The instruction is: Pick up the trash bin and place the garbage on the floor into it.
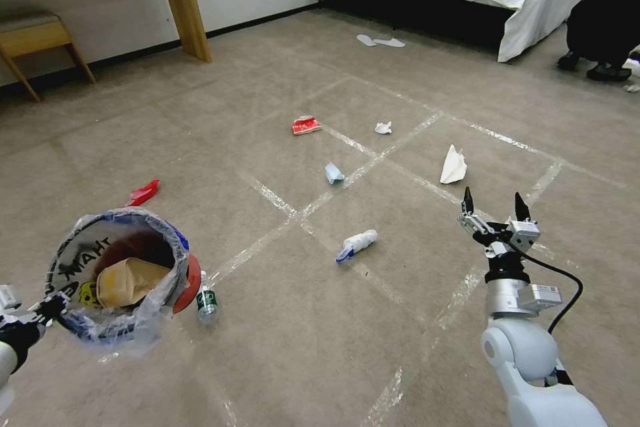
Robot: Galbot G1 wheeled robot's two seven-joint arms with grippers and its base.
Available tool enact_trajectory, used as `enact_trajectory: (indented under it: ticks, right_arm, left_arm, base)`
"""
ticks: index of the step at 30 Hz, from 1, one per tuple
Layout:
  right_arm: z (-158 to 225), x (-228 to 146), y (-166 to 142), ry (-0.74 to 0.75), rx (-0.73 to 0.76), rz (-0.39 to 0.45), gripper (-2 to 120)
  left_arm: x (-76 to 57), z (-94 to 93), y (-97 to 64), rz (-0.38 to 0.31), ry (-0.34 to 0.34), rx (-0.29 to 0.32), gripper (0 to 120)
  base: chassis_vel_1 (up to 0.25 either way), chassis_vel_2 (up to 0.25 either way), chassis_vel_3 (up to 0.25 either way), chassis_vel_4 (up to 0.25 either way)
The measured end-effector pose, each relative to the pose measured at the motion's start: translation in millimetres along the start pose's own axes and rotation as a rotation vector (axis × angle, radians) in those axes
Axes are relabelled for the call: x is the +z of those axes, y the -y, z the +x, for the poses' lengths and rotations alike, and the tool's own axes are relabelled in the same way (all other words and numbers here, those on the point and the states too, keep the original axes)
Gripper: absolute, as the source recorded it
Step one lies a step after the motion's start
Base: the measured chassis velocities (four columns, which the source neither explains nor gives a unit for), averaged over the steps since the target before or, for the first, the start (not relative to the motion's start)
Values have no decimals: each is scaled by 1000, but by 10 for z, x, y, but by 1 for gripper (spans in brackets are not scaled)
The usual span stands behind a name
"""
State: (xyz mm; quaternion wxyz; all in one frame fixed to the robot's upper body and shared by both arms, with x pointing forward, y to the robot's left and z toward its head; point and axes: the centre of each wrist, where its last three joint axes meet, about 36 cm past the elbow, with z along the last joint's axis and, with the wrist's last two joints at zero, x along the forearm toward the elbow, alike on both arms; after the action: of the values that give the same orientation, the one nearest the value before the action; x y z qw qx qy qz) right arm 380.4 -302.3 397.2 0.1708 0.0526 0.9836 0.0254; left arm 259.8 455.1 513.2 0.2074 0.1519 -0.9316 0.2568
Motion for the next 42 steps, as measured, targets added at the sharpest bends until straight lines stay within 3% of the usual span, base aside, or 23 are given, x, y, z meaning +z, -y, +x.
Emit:
enact_trajectory:
  ticks: [11,42]
  right_arm:
    - [-23,34,-46,-6,6,-17,100]
    - [-47,36,-66,-5,4,-19,100]
  left_arm:
    - [-3,-3,-3,1,2,0,0]
    - [17,65,5,0,6,-1,0]
  base:
    - [-102,109,101,-98]
    - [-13,11,9,-12]
